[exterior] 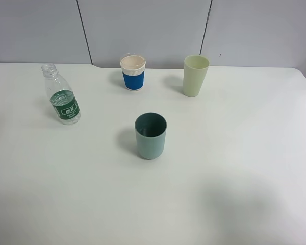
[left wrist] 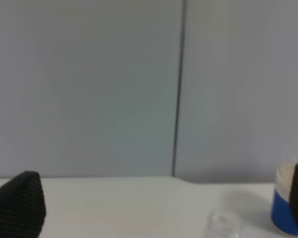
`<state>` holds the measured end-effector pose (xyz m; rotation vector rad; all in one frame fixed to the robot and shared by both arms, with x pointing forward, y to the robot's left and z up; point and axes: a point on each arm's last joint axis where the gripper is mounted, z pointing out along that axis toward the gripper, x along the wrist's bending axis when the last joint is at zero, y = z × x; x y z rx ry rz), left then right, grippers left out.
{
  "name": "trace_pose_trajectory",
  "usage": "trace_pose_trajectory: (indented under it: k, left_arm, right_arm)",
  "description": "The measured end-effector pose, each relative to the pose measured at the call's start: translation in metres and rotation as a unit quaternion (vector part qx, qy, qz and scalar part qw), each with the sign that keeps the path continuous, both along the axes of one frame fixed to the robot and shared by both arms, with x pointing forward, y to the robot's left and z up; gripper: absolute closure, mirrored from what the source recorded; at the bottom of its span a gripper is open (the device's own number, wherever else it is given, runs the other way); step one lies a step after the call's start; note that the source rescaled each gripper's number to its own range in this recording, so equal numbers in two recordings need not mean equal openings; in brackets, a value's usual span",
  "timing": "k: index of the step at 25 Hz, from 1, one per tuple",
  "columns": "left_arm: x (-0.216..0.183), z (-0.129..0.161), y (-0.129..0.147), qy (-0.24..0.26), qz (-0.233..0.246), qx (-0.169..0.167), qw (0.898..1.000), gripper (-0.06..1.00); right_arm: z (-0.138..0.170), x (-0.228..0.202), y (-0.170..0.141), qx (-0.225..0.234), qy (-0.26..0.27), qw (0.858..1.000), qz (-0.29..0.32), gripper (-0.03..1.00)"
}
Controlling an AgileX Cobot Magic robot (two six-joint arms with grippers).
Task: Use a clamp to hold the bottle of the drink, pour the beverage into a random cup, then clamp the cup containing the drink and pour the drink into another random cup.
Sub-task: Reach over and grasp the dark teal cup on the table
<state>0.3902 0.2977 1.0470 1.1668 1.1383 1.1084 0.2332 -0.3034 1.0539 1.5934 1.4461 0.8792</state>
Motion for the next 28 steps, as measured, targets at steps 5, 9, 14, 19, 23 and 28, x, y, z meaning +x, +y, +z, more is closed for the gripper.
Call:
trace_pose_trajectory:
  k: [5,9,14,19,23,28]
  left_arm:
    - [-0.02,0.032,0.008,-0.007,0.055,-0.002,0.998,-0.05]
    - [-0.039,0.044,0.013,0.036,0.09,0.026,0.995,-0.05]
    - [-0.069,0.056,0.011,0.087,0.086,0.049,0.991,-0.05]
    - [-0.101,0.061,0.007,0.108,0.077,0.045,0.99,-0.06]
    - [-0.125,0.054,0.004,0.127,0.074,0.045,0.988,-0.06]
    - [-0.148,0.043,0.002,0.144,0.071,0.046,0.986,-0.06]
  right_arm:
    - [0.0,0.0,0.0,0.0,0.0,1.0,0.0,-0.02]
    - [0.0,0.0,0.0,0.0,0.0,1.0,0.0,-0.02]
    - [0.0,0.0,0.0,0.0,0.0,1.0,0.0,-0.02]
    - [0.0,0.0,0.0,0.0,0.0,1.0,0.0,-0.02]
    - [0.0,0.0,0.0,0.0,0.0,1.0,0.0,-0.02]
    - [0.0,0.0,0.0,0.0,0.0,1.0,0.0,-0.02]
